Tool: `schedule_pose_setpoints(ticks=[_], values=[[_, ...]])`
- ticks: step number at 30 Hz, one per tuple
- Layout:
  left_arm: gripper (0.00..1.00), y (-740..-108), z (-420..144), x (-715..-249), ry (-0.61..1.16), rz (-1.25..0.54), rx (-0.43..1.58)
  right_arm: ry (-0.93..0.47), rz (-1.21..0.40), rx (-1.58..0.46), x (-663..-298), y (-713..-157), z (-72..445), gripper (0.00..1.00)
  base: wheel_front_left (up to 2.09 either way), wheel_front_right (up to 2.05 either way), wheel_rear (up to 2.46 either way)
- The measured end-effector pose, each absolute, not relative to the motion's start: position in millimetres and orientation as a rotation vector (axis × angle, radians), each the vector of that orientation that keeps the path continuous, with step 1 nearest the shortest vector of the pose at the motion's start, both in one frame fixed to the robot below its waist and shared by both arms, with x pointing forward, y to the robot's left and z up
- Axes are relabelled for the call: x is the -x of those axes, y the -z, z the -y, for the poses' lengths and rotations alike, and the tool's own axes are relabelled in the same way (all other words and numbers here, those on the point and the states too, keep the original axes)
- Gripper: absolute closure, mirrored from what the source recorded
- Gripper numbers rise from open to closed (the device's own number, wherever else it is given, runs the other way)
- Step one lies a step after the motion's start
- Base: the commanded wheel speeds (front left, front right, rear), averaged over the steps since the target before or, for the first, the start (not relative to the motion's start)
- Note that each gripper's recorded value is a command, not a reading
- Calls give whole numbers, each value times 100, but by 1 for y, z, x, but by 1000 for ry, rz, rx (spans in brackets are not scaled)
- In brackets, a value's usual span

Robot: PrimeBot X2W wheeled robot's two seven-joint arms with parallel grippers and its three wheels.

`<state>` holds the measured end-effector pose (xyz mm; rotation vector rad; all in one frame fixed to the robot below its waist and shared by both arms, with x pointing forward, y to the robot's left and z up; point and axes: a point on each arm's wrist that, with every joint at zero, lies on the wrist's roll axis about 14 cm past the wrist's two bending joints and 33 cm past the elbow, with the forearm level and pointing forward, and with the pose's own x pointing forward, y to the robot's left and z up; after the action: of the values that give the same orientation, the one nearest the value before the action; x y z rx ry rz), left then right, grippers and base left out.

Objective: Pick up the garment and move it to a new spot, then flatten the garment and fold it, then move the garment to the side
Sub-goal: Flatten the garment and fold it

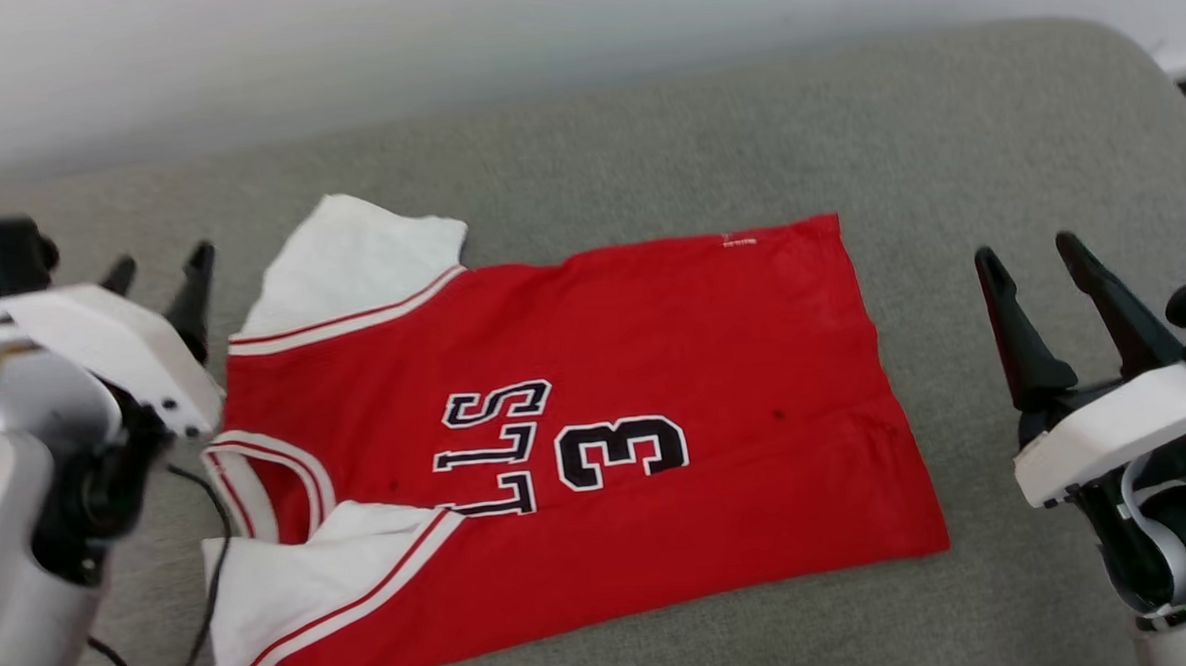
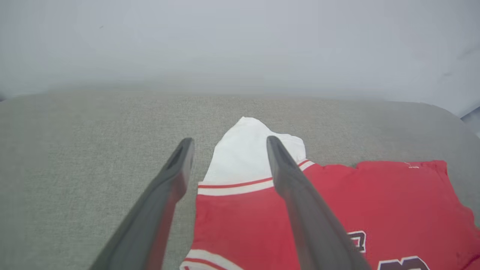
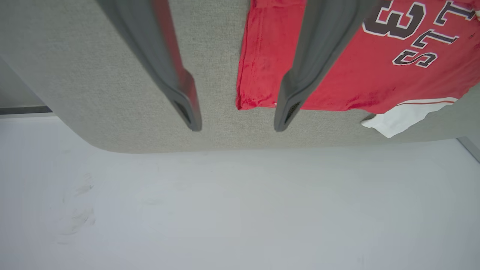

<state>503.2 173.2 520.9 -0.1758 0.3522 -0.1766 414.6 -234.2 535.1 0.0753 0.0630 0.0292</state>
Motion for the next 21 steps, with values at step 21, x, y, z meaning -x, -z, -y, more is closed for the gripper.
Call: schedule_pose_setpoints(ticks=[21], values=[[0, -407, -120, -614, 336, -940, 93, 71, -68, -79, -441, -499, 254, 0, 0, 0, 0]])
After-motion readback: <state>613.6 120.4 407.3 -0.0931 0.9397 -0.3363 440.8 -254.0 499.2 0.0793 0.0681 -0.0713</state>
